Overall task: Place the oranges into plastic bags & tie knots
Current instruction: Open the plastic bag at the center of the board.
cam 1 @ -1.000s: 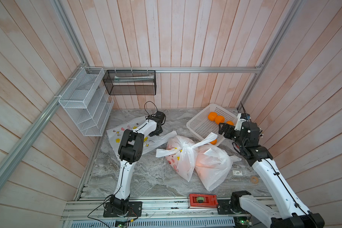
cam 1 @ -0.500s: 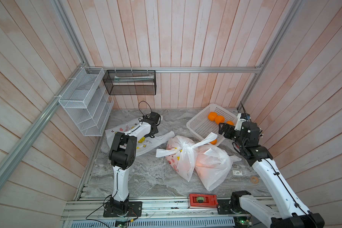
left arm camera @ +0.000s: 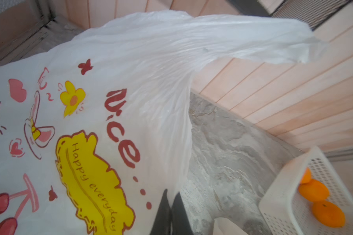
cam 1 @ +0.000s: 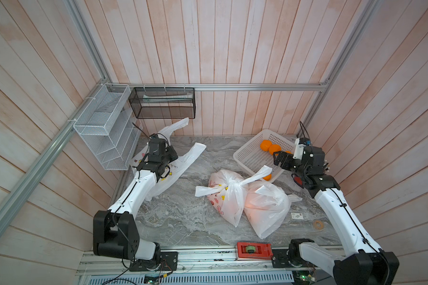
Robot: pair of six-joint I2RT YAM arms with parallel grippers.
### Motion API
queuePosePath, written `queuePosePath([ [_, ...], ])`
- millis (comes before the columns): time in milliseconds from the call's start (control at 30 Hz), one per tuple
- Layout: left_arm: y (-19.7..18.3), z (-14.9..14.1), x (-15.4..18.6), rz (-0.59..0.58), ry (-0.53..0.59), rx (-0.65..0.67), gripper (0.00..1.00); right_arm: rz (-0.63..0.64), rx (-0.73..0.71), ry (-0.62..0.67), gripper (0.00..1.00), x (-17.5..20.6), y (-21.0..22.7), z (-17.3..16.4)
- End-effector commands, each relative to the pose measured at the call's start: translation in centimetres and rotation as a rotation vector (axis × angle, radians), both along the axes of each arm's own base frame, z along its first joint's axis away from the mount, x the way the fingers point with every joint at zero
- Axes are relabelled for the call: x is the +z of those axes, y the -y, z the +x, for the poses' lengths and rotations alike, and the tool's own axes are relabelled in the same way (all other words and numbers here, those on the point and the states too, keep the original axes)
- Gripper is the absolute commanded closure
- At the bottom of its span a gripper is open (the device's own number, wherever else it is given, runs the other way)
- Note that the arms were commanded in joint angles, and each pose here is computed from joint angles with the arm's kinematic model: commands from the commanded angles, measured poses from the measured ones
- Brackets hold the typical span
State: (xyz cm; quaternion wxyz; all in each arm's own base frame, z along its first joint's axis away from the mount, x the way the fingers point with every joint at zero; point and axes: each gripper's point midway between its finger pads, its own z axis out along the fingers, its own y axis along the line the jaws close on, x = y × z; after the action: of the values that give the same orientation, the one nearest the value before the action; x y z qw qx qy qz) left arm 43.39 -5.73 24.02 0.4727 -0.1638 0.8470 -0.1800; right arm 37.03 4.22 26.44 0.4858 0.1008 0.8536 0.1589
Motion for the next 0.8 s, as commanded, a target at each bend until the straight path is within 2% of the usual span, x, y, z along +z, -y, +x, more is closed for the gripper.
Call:
queuePosePath([
  [0, 3.7, -1.4, 5.7, -0.048, 0.227, -0.265, 1.0, 0.039, 0.081, -0.017, 0.02, 0.4, -1.1, 0.2],
  [100, 6.0, -3.6, 7.9, -0.071, 0.298, -0.432, 1.0, 0.114, 0.174, -0.008, 0.02, 0.7, -3.0, 0.5],
  [167, 7.9, -5.3, 8.9, -0.116, 0.345, -0.565, 1.0, 0.21, 0.261, 0.011, 0.02, 1.6, -4.9, 0.4],
  [267, 9.7, -7.2, 9.6, -0.185, 0.404, -0.692, 1.0, 0.31, 0.38, 0.047, 0.04, 3.3, -7.8, 0.0],
  [367, 11.2, -8.7, 9.5, -0.225, 0.432, -0.795, 1.0, 0.346, 0.468, 0.091, 0.07, 5.3, -11.0, -0.6],
  [600, 15.1, -11.4, 9.1, -0.215, 0.462, -0.992, 1.0, 0.391, 0.602, 0.114, 0.17, 7.9, -18.4, -1.6],
  [767, 16.0, -11.8, 8.1, -0.233, 0.447, -1.029, 1.0, 0.426, 0.662, 0.11, 0.19, 8.3, -22.3, -2.5],
])
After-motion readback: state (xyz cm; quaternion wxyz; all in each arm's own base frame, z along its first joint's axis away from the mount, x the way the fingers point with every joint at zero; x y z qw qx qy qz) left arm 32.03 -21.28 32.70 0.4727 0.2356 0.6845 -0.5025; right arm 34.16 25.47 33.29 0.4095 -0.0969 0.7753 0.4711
